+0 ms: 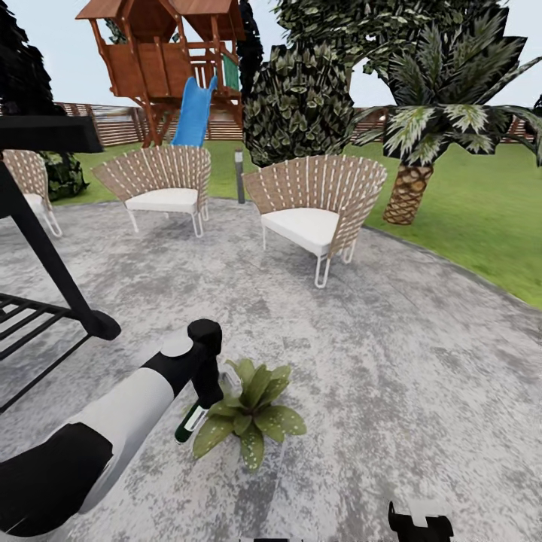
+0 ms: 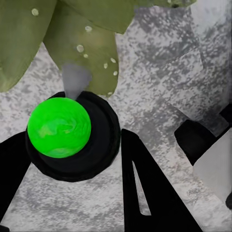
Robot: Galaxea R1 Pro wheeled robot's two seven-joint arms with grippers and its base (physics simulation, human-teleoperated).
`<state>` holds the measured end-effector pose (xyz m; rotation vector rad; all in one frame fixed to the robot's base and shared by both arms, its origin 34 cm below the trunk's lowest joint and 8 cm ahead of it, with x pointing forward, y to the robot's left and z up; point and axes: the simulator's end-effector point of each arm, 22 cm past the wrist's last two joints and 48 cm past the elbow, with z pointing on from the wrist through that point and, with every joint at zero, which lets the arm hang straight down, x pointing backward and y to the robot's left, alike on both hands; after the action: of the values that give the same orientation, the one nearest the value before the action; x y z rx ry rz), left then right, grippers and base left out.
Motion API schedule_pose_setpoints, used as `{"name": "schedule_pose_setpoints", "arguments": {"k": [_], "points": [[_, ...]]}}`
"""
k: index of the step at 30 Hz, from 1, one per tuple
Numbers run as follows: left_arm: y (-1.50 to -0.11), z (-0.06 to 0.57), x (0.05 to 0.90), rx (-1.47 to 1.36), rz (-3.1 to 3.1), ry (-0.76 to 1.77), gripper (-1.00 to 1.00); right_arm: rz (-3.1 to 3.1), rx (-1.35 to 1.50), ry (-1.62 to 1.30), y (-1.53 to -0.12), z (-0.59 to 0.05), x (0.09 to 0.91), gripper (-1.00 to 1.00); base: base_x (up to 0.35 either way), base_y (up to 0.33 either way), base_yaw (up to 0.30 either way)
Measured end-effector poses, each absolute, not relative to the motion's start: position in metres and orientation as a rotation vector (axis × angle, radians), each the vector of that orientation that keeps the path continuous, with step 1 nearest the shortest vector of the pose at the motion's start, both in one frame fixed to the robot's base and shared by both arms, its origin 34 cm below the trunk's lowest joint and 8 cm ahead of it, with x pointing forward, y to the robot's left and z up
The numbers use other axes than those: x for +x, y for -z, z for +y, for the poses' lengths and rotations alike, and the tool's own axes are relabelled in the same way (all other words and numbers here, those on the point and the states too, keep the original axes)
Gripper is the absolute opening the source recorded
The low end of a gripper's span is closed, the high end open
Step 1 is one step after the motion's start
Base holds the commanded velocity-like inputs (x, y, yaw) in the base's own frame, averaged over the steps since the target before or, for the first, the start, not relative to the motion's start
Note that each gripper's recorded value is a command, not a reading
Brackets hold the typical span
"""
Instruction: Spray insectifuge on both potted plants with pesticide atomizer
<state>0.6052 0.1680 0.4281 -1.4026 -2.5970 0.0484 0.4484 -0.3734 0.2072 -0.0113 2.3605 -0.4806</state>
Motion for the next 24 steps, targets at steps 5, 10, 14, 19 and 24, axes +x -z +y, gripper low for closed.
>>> {"name": "schedule_pose_setpoints", "arguments": {"k": [5, 10, 14, 19, 24], "points": [[-0.433, 0.171, 0.612, -1.402, -2.609, -0.036, -1.00, 2.361, -0.012, 0.479, -0.207, -0.372, 0.448, 1.00, 0.000, 0.000, -0.036], [-0.448, 0.168, 0.626, -1.420, -2.631, -0.018, -1.00, 2.362, -0.015, 0.481, -0.207, -0.374, 0.448, 1.00, 0.000, 0.000, -0.002], [-0.459, 0.167, 0.637, -1.448, -2.635, -0.010, -1.00, 2.362, -0.017, 0.482, -0.207, -0.374, 0.448, 1.00, 0.000, 0.000, 0.000], [-0.455, 0.167, 0.633, -1.514, -2.589, -0.025, -1.00, 2.362, -0.017, 0.482, -0.207, -0.374, 0.448, 1.00, 0.000, 0.000, 0.000], [-0.455, 0.165, 0.633, -1.524, -2.584, -0.029, -1.00, 2.362, -0.016, 0.482, -0.207, -0.374, 0.448, 1.00, 0.000, 0.043, 0.000]]}}
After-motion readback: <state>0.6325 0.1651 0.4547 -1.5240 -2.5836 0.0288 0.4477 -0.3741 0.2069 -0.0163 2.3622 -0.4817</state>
